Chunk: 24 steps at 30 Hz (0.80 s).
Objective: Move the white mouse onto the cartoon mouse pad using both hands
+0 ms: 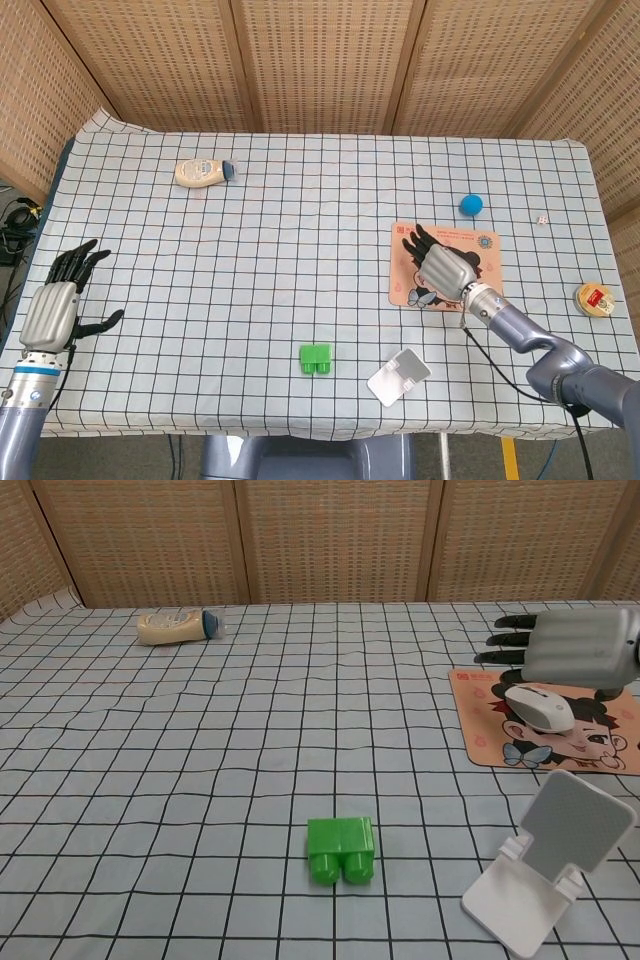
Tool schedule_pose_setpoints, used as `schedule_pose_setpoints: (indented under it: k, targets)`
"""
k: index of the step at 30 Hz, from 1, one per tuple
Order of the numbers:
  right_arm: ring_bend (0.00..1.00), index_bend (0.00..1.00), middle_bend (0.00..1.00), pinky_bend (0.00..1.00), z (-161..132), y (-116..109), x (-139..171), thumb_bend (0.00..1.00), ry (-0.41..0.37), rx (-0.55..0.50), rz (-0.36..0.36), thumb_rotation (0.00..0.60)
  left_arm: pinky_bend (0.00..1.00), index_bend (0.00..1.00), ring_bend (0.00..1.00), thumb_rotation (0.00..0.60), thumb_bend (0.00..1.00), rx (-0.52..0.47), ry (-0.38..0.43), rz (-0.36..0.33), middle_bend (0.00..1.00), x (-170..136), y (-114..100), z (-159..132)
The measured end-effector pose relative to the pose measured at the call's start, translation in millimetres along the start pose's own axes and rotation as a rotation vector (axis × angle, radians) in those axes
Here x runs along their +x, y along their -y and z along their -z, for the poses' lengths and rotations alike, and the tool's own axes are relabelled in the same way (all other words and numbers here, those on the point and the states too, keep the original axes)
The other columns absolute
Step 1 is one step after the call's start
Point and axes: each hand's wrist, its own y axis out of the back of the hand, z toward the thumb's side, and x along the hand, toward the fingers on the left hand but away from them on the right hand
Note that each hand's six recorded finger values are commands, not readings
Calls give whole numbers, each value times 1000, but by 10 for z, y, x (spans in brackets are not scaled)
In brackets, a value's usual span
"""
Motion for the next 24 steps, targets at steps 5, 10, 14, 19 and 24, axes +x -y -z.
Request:
schedule_pose_setpoints:
  k: [5, 10, 14, 19, 24]
  targets:
    - [0, 221, 0, 0, 71, -77, 62, 157, 56, -37, 42, 600, 0, 137, 0, 600, 231, 0, 1, -3, 0, -5, -11, 1]
    - [0, 185, 0, 0, 191, -175, 198, 143, 157, -185, 114, 600, 0, 137, 0, 600, 231, 2, -2, -4, 0, -6, -16, 14]
    - [0, 144, 0, 0, 293, -172, 355, 132, 246, -378, 162, 600, 0, 132, 0, 600, 231, 13, 0, 5, 0, -13, 8, 12]
    - [0, 81, 0, 0, 381, -46, 632, 118, 364, -655, 220, 600, 0, 115, 0, 600, 225, 36, 4, 10, 0, -23, 33, 5]
    - [0, 62, 0, 0, 378, 130, 904, 105, 451, -906, 264, 600, 0, 97, 0, 600, 219, 74, 9, 17, 0, -51, 72, 8]
